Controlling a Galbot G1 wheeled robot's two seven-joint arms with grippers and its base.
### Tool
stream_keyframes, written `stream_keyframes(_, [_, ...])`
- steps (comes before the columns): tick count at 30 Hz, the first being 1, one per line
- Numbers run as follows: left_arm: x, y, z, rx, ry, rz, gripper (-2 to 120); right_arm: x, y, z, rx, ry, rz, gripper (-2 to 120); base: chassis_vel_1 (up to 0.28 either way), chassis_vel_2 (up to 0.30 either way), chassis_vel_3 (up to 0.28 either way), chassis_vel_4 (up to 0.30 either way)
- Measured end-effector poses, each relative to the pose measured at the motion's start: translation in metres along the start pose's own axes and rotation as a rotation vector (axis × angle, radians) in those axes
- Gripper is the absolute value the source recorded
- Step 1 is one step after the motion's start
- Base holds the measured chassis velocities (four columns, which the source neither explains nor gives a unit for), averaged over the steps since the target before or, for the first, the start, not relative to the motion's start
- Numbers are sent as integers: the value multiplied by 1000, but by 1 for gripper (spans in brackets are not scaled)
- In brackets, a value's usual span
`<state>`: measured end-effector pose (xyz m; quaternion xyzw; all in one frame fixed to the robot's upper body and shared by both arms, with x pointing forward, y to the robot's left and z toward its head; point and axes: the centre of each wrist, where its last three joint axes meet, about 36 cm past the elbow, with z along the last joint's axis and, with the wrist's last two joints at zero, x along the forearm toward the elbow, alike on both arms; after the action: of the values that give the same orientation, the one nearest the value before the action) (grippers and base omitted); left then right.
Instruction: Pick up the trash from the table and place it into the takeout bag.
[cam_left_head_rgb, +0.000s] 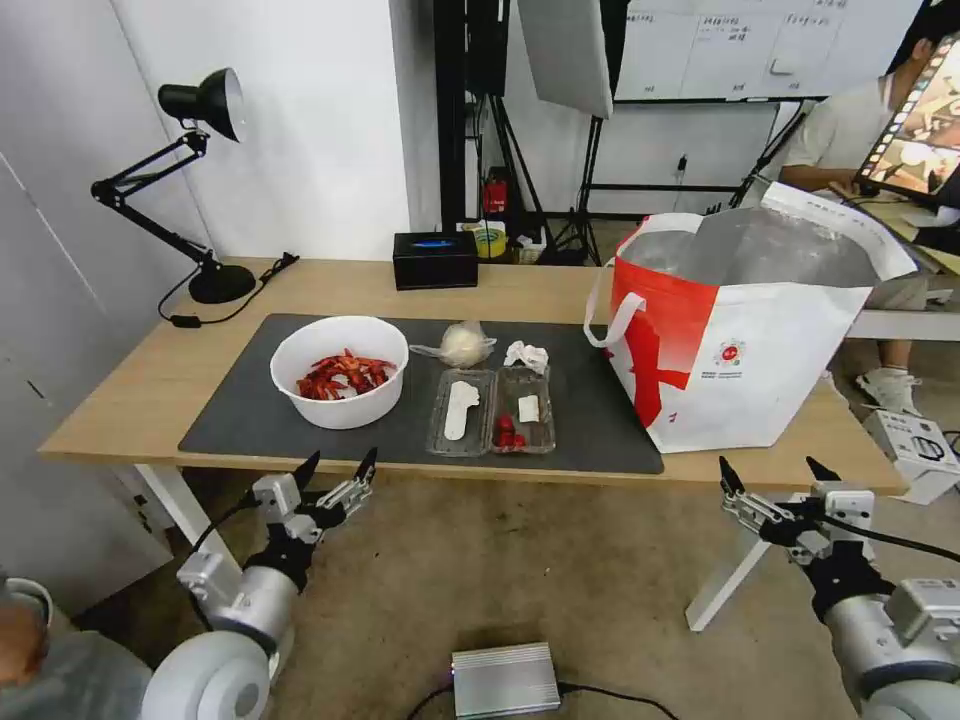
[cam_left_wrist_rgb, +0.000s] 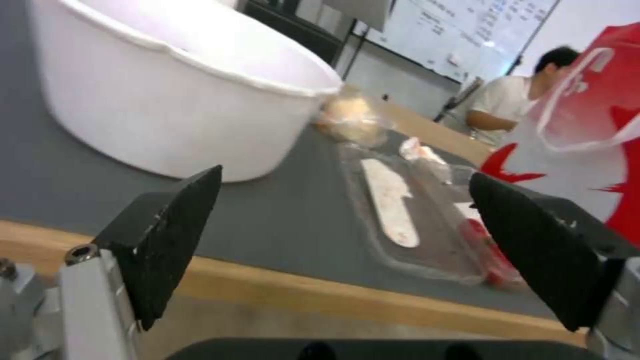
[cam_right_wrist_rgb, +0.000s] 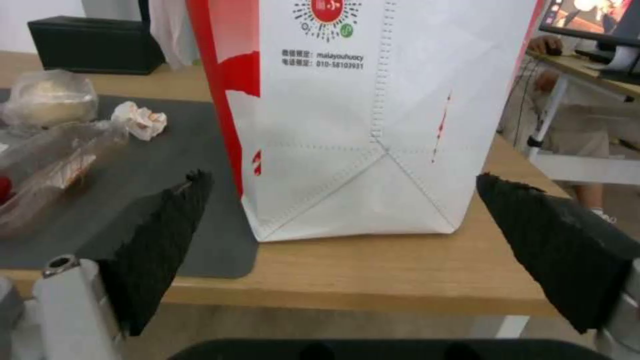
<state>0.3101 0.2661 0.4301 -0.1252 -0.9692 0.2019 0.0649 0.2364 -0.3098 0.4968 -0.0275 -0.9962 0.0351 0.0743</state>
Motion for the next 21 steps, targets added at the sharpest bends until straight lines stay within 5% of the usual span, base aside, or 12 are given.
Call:
stream_keyframes(7, [-12, -13, -10, 106, 74, 41, 100, -2, 0, -3, -23, -10, -23, 100, 0, 0, 0, 0])
stream_keyframes(21, [-42, -71, -42, 485, 312, 68, 100, -5, 9, 3, -101, -13, -53, 100, 0, 0, 0, 0])
